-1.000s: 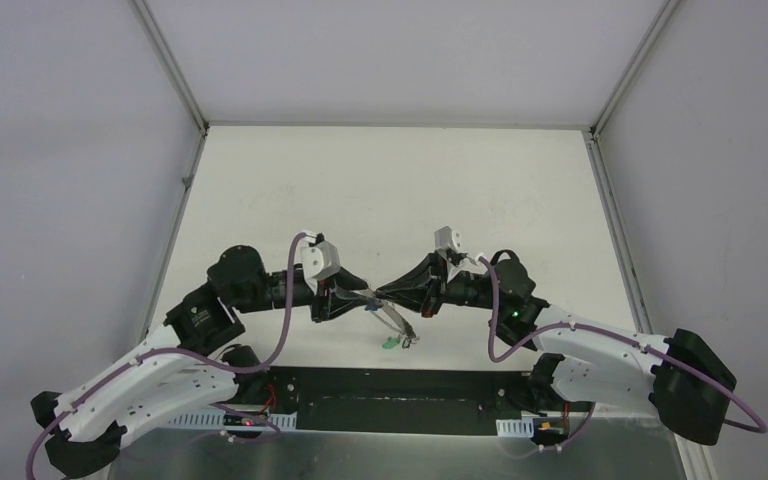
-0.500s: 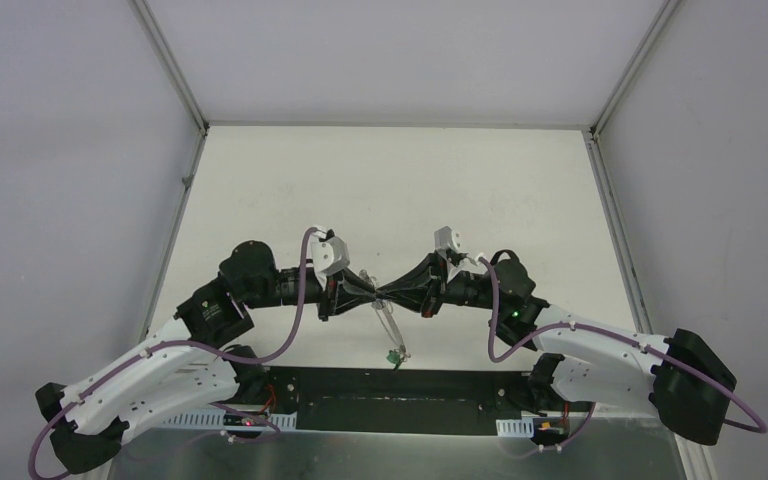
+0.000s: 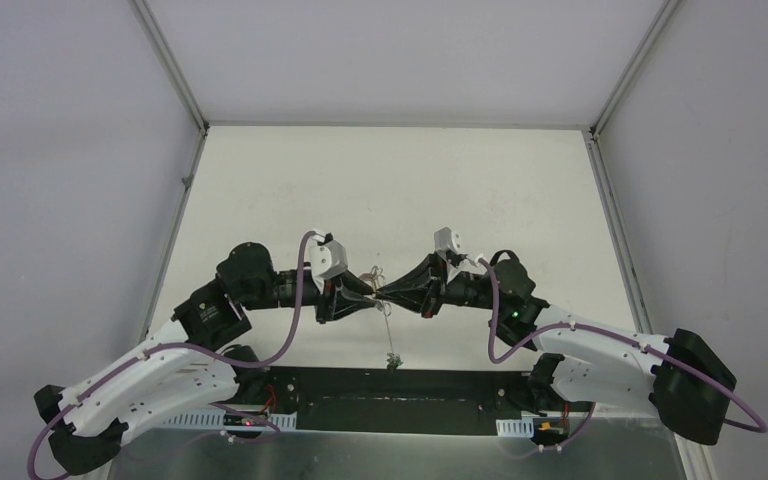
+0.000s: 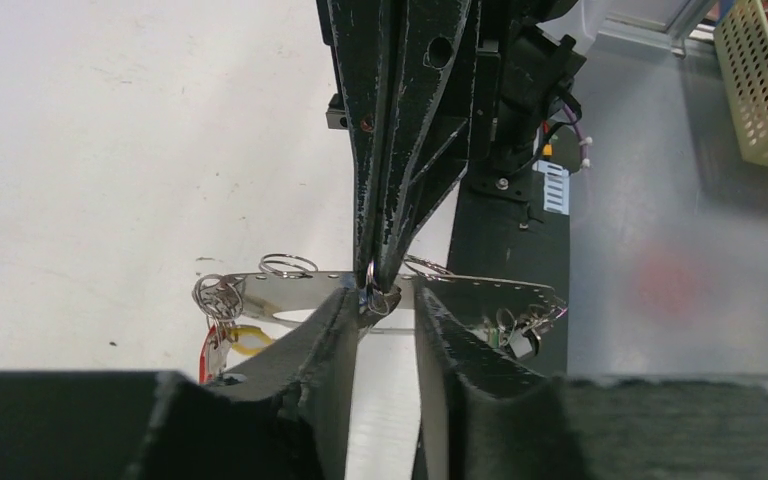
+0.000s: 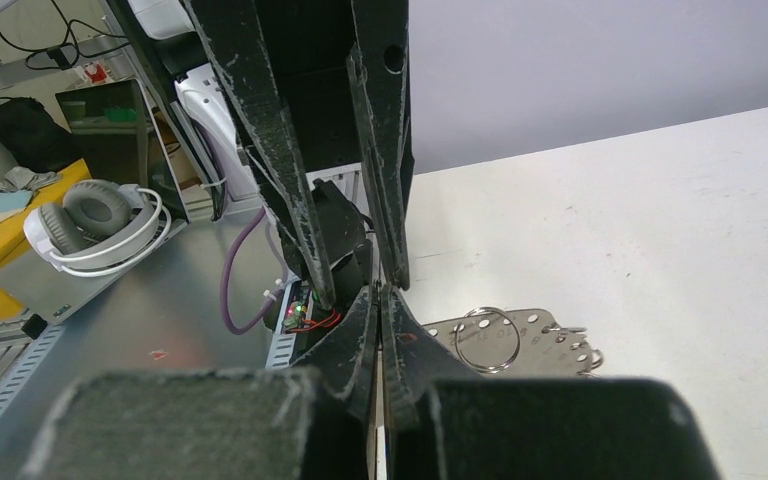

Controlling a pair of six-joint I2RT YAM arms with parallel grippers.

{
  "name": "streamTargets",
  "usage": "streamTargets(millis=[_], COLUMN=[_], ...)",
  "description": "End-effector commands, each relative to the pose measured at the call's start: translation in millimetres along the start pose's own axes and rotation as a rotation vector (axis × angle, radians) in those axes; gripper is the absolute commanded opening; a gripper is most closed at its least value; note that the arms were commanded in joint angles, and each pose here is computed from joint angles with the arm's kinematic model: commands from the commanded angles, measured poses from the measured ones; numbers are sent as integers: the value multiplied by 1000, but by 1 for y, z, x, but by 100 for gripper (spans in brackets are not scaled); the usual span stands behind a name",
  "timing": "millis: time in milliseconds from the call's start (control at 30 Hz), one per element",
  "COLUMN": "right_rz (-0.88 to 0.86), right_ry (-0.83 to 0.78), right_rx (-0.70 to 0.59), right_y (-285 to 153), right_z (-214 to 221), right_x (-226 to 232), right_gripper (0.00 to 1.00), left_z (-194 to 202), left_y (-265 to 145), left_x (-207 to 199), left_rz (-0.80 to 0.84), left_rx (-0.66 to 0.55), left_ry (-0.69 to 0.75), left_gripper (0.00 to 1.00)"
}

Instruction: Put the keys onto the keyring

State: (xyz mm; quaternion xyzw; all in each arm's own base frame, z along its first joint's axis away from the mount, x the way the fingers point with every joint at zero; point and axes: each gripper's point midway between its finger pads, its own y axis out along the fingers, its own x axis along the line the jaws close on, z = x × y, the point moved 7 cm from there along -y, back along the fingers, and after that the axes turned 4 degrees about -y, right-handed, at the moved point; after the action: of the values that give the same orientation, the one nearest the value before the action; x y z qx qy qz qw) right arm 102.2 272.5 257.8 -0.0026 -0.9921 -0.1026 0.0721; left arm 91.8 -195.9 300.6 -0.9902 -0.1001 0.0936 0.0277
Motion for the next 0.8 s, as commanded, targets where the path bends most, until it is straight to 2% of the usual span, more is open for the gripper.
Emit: streamTargets(millis=[0,233,433,600,767], right_rz=[-20,-22,-22,-20,-20], right_ry=[-66,-67,-65,-60,-56], right_rx=[-96,-94,-91,-90,-87], right_y=[4,5,5,5,4], right_z=[-27,-26,-25,-25,-23], right_x=[5,5,5,4,4], right_gripper=[0,0,0,0,0], left_z=[-17,-6,-2,-5,-10], left_y=[-10,-14,0,8,8], left_x=[-3,0,1,1,-2], left_rz=[-38,-92,-54,-11,25], left_rx=[-50,-35,15,28,-12], left_ry=[38,-10,-61,-44,-4], left_gripper=[32,36,33,32,29])
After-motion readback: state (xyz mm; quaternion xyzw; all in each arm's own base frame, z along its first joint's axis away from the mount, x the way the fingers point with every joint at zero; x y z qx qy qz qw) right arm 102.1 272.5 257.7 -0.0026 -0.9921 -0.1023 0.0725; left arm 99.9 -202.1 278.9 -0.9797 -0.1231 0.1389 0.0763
